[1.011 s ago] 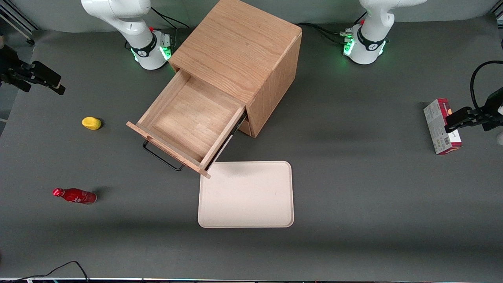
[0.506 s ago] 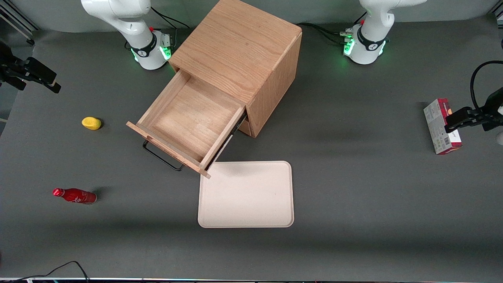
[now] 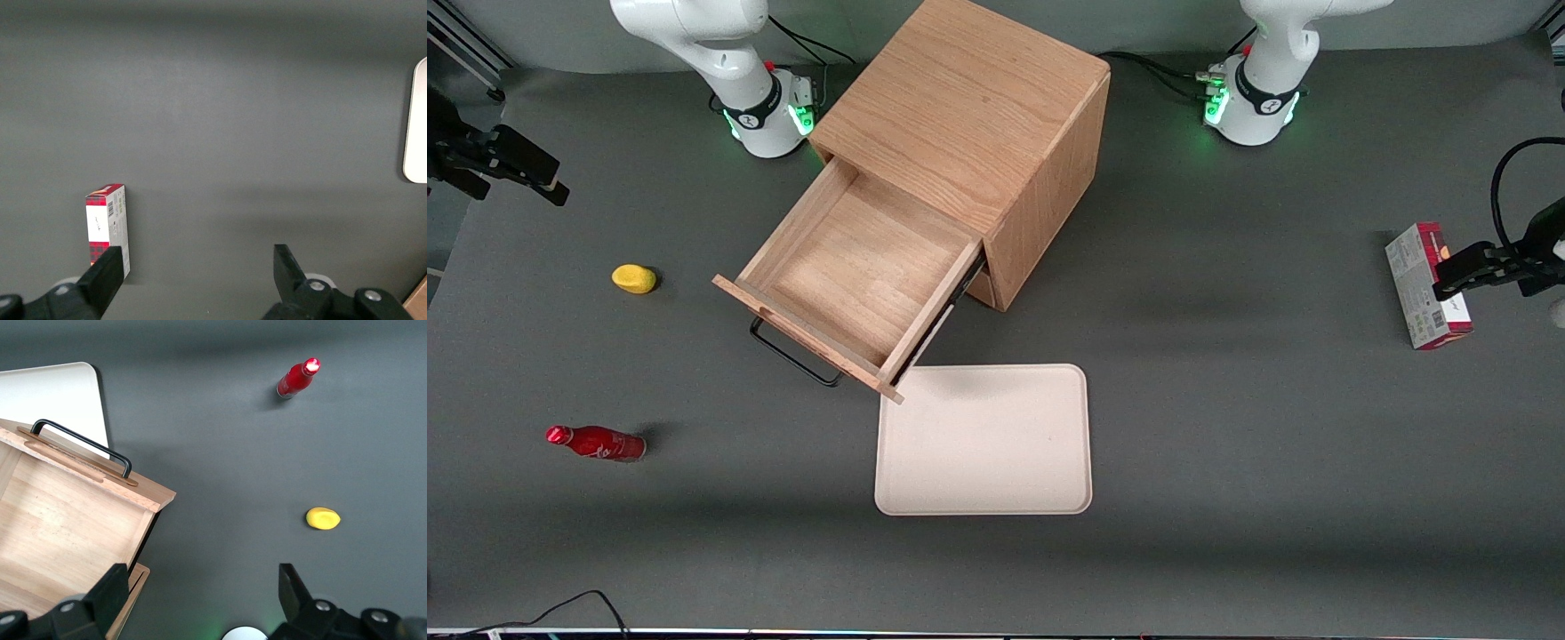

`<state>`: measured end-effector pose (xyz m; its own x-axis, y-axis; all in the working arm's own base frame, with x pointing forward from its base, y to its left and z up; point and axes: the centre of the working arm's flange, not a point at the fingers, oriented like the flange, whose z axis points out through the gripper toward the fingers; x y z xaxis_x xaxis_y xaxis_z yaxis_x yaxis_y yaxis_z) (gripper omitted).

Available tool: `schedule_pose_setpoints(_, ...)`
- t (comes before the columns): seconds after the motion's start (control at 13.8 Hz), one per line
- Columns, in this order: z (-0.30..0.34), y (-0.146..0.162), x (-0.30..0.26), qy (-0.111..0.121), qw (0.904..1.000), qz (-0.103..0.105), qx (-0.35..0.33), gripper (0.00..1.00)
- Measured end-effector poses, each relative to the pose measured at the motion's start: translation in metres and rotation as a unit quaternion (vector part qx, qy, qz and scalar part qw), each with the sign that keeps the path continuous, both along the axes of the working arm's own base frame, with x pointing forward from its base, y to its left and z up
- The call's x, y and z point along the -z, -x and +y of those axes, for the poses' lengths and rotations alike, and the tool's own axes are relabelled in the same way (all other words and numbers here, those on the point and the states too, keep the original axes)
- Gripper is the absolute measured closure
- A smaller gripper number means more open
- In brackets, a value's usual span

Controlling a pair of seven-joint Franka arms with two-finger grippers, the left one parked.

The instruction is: Close top drawer

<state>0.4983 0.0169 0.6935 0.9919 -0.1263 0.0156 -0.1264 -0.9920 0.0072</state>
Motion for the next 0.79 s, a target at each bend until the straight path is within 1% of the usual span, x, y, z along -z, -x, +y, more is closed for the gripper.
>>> schedule_pose_setpoints(0.58, 0.001, 0.001, 0.0, 0.0, 1.0, 0.004, -0.001, 0.0)
schedule_pose_setpoints(0.72, 0.009, -0.001, -0.001, 0.0, 1.0, 0.002, -0.008, 0.0)
schedule_pose_setpoints(0.79, 0.021, -0.007, -0.005, 0.0, 0.9998, -0.003, -0.02, 0.0)
